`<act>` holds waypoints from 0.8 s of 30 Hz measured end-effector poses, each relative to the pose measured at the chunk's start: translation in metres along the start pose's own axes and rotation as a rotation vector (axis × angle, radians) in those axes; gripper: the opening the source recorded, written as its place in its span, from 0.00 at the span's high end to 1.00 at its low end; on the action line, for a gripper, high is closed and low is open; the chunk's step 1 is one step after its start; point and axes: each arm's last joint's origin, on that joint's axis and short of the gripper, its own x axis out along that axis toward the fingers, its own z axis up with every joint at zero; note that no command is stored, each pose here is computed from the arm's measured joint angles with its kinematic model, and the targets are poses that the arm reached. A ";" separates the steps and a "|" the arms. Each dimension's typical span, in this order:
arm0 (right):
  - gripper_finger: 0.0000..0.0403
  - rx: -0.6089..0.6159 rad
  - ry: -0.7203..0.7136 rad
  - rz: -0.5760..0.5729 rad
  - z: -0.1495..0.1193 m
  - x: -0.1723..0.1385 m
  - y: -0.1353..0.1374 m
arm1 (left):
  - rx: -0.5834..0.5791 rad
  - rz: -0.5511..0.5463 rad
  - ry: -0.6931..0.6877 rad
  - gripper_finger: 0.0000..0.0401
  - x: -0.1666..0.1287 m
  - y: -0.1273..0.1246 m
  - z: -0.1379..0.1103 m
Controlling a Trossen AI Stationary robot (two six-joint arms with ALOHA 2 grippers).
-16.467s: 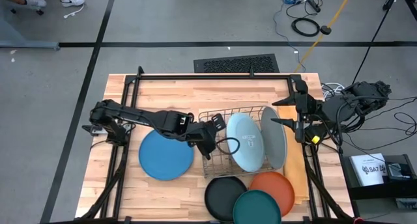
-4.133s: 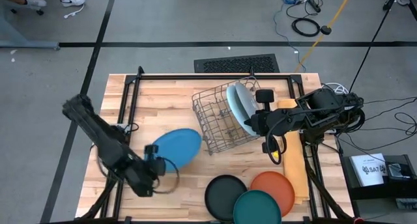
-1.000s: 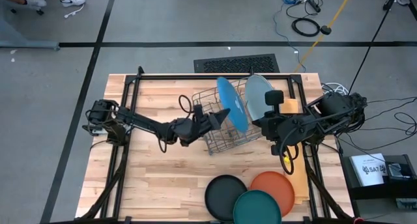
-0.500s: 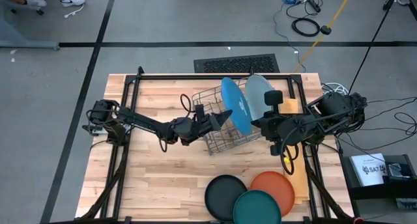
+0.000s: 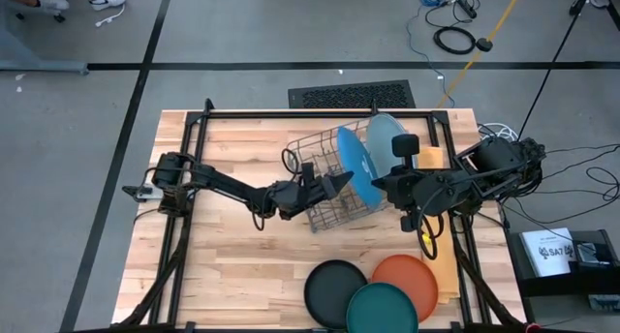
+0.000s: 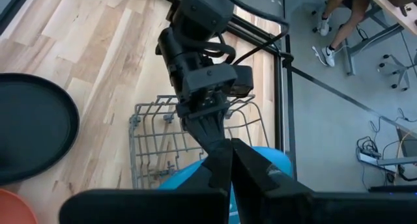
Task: Sort dishes
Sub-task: Put the blue plate into the dish rack
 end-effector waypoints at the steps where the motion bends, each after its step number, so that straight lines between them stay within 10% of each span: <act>1: 1.00 0.000 0.000 -0.001 0.000 0.000 0.000 | 0.000 0.003 0.000 1.00 0.000 0.000 0.000; 11: 1.00 0.008 0.009 -0.013 0.000 0.002 -0.004 | 0.022 -0.006 -0.008 0.94 0.013 -0.002 0.012; 24: 1.00 0.012 0.014 -0.021 -0.001 0.004 -0.007 | 0.073 -0.078 0.109 0.43 0.037 -0.011 0.032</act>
